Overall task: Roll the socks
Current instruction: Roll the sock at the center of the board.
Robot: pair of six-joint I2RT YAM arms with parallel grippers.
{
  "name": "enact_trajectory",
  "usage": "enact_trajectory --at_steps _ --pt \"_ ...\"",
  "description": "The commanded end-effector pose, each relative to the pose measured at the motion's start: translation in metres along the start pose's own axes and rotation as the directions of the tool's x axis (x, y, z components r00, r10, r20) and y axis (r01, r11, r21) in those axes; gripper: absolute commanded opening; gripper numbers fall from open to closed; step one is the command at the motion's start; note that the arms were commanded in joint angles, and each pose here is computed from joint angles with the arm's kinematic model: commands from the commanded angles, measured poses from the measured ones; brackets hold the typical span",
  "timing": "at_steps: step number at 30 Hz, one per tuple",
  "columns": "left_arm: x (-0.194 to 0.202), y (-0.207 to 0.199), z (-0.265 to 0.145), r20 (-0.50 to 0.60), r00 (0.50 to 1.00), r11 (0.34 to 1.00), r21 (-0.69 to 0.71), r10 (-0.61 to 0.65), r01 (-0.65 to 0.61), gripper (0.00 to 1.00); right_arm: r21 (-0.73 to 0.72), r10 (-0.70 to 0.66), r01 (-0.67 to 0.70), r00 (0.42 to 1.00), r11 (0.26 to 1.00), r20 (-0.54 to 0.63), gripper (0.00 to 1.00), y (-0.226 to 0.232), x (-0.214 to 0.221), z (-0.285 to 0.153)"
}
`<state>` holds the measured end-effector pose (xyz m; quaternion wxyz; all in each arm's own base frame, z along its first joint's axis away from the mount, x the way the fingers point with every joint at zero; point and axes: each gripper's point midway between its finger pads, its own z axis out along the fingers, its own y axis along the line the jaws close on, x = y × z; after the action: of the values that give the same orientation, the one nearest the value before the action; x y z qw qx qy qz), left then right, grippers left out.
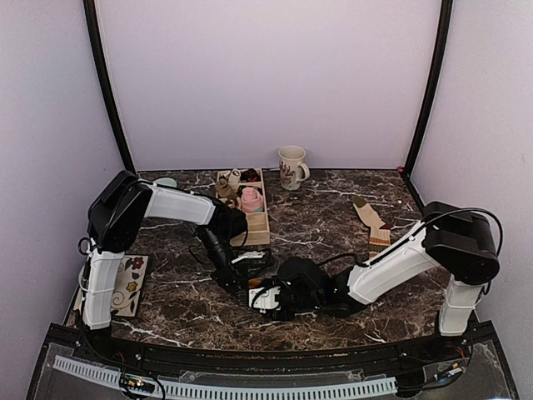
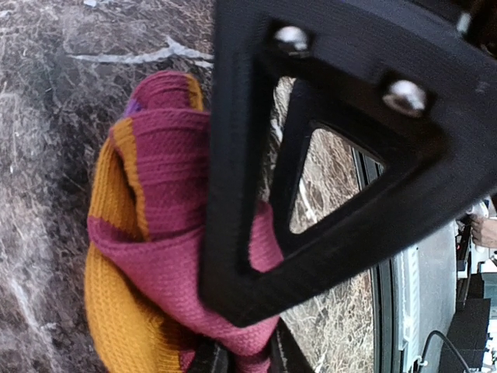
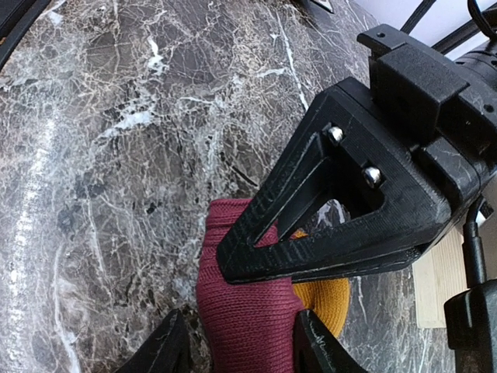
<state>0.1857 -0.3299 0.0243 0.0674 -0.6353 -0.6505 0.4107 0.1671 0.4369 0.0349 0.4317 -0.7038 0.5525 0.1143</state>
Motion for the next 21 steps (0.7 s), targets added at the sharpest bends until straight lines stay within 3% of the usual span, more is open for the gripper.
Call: enact_trajectory --at_steps 1,5,12,17,21 --pt "0.058 0.007 0.02 -0.227 0.97 0.996 -0.02 -0.084 0.082 0.21 -0.058 0.035 -0.04 0.996 0.998 -0.083 0.45 0.022 0.036 0.008" --pt "0.057 0.009 0.016 -0.227 0.97 0.996 -0.046 -0.089 0.081 0.23 -0.103 0.066 -0.077 0.992 0.992 -0.112 0.4 0.031 0.044 0.014" --pt "0.054 0.009 -0.024 -0.172 0.977 0.978 -0.187 -0.126 0.093 0.41 -0.187 0.201 -0.237 0.96 0.953 -0.194 0.31 0.055 0.077 0.014" --pt "0.061 0.015 -0.07 -0.086 0.987 0.932 -0.349 -0.138 0.1 0.43 -0.283 0.316 -0.377 0.919 0.882 -0.237 0.24 0.07 0.078 0.012" --pt "0.056 0.011 -0.092 -0.023 0.997 0.882 -0.467 -0.074 0.055 0.43 -0.343 0.368 -0.456 0.883 0.821 -0.291 0.17 0.083 0.079 0.01"
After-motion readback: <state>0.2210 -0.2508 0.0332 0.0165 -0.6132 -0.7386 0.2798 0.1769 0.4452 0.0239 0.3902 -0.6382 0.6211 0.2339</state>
